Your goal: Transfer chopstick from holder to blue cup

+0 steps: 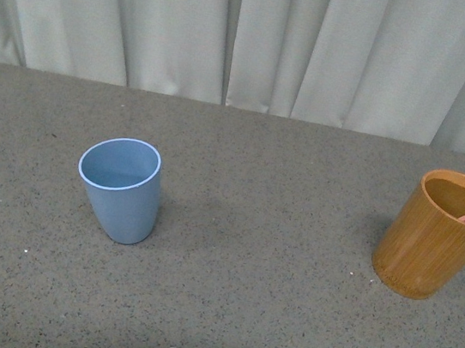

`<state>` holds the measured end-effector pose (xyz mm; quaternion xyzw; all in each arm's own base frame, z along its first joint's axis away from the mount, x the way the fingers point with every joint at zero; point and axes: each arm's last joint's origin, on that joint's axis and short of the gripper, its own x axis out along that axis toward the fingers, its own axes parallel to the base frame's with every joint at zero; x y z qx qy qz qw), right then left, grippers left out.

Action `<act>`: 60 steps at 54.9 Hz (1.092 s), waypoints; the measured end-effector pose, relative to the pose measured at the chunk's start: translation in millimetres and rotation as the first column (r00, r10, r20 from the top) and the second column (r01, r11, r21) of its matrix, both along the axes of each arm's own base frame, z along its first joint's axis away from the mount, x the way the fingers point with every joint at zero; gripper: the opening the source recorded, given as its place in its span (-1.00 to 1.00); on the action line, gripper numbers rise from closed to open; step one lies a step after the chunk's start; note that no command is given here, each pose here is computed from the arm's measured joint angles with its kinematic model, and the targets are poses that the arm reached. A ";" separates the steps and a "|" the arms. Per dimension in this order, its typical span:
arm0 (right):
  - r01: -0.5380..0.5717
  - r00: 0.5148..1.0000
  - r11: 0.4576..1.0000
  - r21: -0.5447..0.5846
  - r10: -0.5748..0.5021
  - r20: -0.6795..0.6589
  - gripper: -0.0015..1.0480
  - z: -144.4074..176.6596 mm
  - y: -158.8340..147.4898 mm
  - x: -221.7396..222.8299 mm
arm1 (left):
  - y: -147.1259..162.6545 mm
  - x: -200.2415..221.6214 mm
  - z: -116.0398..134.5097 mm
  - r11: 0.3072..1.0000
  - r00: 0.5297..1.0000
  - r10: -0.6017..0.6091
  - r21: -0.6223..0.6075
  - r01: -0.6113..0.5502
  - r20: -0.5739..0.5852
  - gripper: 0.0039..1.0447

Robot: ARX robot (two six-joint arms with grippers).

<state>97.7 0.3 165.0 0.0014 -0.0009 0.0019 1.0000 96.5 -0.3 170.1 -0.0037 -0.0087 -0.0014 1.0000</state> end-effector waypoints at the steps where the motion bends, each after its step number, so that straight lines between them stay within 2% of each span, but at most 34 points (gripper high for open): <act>1: 0.000 1.000 1.000 0.000 0.000 0.000 0.81 0.0 0.0 0.0 | 0.0 0.0 0.0 1.000 1.000 0.000 0.000 0.000 0.000 0.88; 60: 0.000 1.000 1.000 0.000 0.000 0.000 0.81 0.0 0.0 0.0 | 0.0 0.0 0.0 1.000 1.000 0.000 0.000 0.000 0.000 0.88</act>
